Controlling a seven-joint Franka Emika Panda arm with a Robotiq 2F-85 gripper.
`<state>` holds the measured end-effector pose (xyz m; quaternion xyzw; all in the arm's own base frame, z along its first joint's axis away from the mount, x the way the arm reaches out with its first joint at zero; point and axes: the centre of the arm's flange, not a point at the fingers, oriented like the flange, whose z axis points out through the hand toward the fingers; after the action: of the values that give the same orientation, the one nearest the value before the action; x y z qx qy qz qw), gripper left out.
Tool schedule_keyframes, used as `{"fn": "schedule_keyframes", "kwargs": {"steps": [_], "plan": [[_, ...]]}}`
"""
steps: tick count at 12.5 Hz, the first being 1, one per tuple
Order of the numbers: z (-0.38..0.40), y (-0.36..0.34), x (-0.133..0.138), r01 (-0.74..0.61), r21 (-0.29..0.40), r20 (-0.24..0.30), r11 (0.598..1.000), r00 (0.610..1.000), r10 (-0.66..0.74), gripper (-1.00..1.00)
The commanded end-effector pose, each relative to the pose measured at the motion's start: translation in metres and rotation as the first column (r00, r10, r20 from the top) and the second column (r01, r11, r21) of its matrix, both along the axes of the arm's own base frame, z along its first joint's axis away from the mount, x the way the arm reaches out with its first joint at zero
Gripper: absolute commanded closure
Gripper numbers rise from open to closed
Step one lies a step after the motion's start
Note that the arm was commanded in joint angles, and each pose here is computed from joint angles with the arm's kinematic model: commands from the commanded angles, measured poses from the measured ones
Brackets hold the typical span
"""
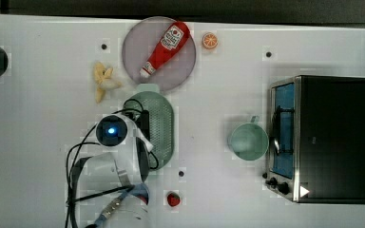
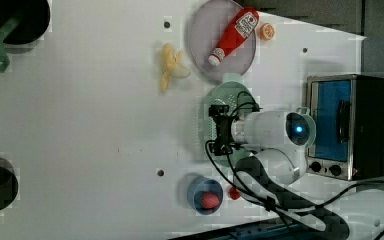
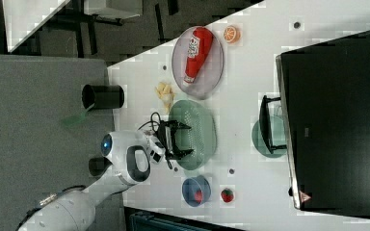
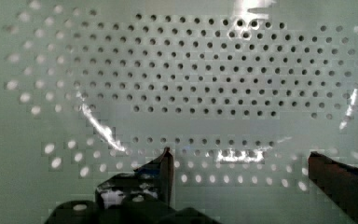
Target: Drag strainer right to left.
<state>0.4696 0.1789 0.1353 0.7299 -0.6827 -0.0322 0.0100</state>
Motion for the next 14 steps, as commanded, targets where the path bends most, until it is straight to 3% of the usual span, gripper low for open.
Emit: {"fn": "schedule_keyframes", "kwargs": {"steps": [1,6,14], "plan": [[0.005,0.039,0.005,0.005,0.022,0.014,1.0,1.0,-0.006,-1.0],[0.011,0.084,0.002,0.007,0.025,-0.012,1.0,1.0,-0.007,-1.0],[0.008,0.151,0.002,0.016,0.042,0.008,0.999,1.0,-0.016,-1.0]]}}
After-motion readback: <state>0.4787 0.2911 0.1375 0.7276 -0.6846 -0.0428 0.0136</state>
